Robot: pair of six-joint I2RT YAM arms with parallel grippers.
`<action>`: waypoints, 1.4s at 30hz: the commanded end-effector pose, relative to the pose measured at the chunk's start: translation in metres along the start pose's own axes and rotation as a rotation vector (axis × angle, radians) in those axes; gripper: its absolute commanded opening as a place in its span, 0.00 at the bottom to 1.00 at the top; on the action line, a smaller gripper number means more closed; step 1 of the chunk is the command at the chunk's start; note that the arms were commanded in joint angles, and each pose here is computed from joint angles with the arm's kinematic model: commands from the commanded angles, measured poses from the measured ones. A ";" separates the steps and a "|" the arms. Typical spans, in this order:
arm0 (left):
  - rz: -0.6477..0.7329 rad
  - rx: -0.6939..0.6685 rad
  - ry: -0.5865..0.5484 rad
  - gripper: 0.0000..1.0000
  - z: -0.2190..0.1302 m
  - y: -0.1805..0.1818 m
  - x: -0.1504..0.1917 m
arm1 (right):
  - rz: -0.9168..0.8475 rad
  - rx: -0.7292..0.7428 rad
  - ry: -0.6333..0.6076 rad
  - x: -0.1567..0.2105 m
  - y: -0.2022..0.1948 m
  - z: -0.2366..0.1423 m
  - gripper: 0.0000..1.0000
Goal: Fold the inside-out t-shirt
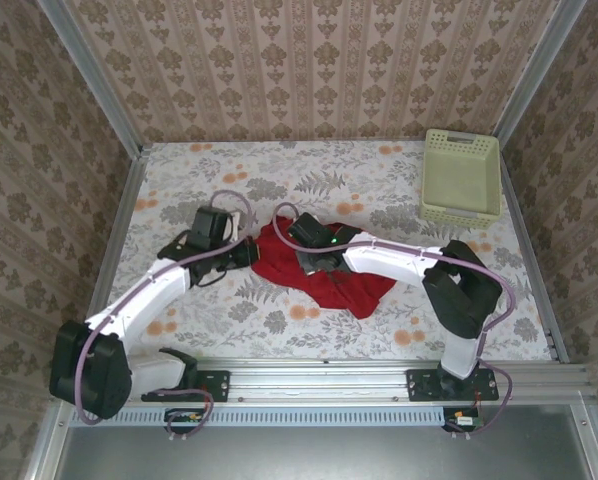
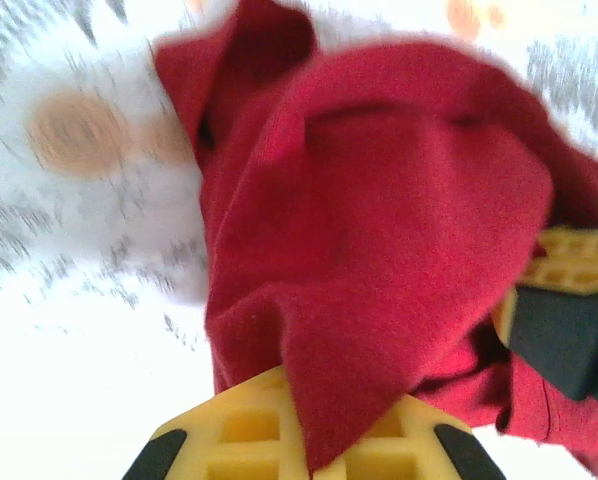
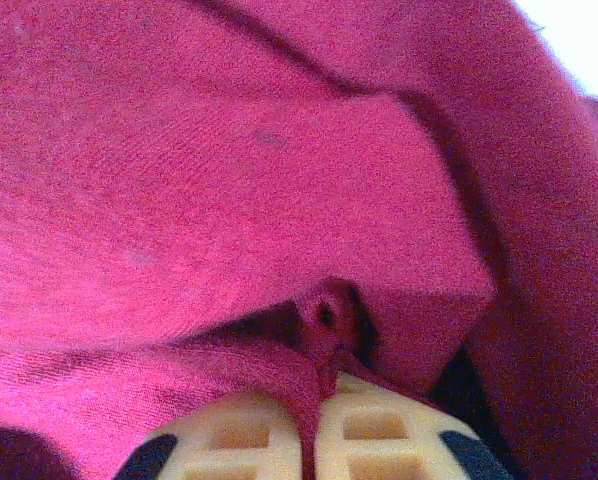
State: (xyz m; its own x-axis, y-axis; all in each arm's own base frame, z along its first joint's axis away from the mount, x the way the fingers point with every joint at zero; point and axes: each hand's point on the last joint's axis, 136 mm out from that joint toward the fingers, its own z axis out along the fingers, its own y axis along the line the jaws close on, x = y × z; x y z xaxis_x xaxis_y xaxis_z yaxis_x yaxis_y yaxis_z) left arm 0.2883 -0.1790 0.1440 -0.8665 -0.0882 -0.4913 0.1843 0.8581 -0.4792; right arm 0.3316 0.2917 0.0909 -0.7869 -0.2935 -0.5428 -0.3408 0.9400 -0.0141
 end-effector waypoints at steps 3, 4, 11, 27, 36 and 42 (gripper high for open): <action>0.067 -0.029 -0.173 0.00 -0.054 -0.027 -0.096 | 0.020 0.077 -0.234 -0.069 -0.041 -0.112 0.00; 0.094 -0.010 -0.214 0.00 -0.069 -0.041 -0.114 | 0.036 0.079 -0.274 -0.078 -0.047 -0.130 0.00; 0.209 0.070 -0.359 0.00 -0.125 -0.089 -0.132 | 0.136 -0.042 -0.407 -0.077 -0.055 -0.201 0.00; -0.175 -0.291 0.048 0.55 -0.029 0.071 0.050 | 0.098 -0.270 -0.070 0.051 0.046 -0.071 0.58; -0.202 -0.007 -0.044 0.70 -0.002 -0.020 0.081 | 0.222 -0.101 -0.116 0.026 -0.038 -0.082 0.70; -0.220 0.012 0.009 0.72 0.041 -0.039 0.094 | 0.297 -0.073 -0.067 0.009 -0.050 -0.058 0.69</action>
State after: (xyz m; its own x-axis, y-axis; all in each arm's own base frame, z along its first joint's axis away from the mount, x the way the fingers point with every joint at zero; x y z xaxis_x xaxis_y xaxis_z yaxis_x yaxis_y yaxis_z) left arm 0.2041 -0.2263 0.0829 -0.9145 -0.1765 -0.3642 0.0412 0.8546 -0.5176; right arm 0.3067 0.2304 0.1404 -0.8011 0.0092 -0.5985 -0.1581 0.9611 0.2265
